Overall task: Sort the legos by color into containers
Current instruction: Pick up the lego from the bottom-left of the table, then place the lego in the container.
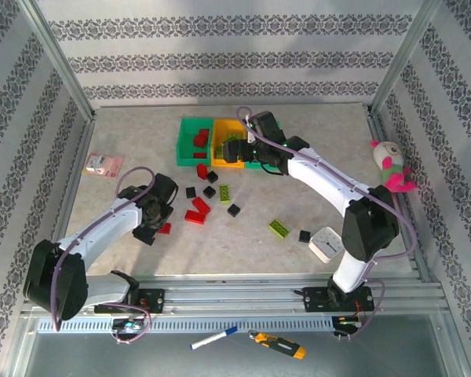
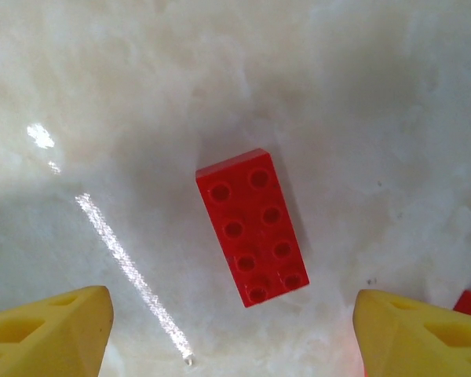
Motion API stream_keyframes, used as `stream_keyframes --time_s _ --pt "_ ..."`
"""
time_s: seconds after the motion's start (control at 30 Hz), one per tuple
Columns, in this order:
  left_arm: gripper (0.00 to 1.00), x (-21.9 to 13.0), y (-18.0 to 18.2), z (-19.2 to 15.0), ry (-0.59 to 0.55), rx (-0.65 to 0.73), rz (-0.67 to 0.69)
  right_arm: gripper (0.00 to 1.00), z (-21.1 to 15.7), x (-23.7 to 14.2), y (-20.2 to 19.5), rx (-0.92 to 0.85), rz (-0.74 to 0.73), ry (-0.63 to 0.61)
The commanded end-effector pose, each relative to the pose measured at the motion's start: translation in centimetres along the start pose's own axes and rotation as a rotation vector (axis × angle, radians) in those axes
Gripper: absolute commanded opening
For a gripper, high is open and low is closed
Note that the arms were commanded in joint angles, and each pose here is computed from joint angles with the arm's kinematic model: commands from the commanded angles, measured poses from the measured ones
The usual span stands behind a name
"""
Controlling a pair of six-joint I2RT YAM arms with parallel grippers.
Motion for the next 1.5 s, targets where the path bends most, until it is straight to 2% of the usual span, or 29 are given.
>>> stream_keyframes --time_s 0.0,0.2,0.3,0.4,0.6,0.73,0.9,1.17,1.37,1.47 --pt "0.78 1.5 -0.6 -0.6 0.043 -0.122 0.006 0.98 0.7 -1.3 0.6 0.006 -0.002 -0.047" --pt "0.75 4.0 -1.6 -1.4 0.101 -0.161 0.058 0.98 0.5 -1.4 0.8 0.021 0.000 -0.049" --pt "0.69 4.8 -1.4 -1.7 0.113 -0.168 0.104 0.98 0.3 -1.4 0.7 0.026 -0.003 -0.047" --pt "0.60 5.4 -1.1 -1.9 0.119 -0.171 0.146 0.98 0.2 -1.4 0.5 0.029 -0.013 -0.046" --pt "0.32 5.2 -1.2 -1.8 0.118 -0.157 0.160 0.98 -0.1 -1.4 0.4 0.044 -0.020 -0.041" --pt "0.25 3.6 -2.5 -1.0 0.091 -0.110 0.110 0.98 0.0 -1.4 0.3 0.052 -0.023 -0.044" --pt "0.23 0.2 -6.3 0.4 0.027 0.041 0.001 0.98 0.2 -1.7 0.3 0.055 -0.026 -0.053" --pt "0.22 -4.8 -16.4 0.3 -0.004 0.272 -0.183 0.98 -0.8 -2.6 -0.7 0.072 -0.067 -0.062" --pt "0.22 -5.6 -22.9 -0.5 -0.013 0.364 -0.245 0.98 -1.1 -3.1 -1.2 0.079 -0.079 -0.063" --pt "0.22 -4.7 -25.4 -1.1 0.002 0.372 -0.255 0.98 -1.1 -3.4 -1.5 0.085 -0.089 -0.070"
Point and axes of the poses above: each hand's point on the last joint's axis, 136 mm out from that joint toward the fingers, its own x axis out along the fingers, its own y axis along the line the jaws close on, z = x × y, the point moved 1 cm from there along -x, back along the fingers, and after that the axes turned 14 degrees about -x, right-handed, at the moved point
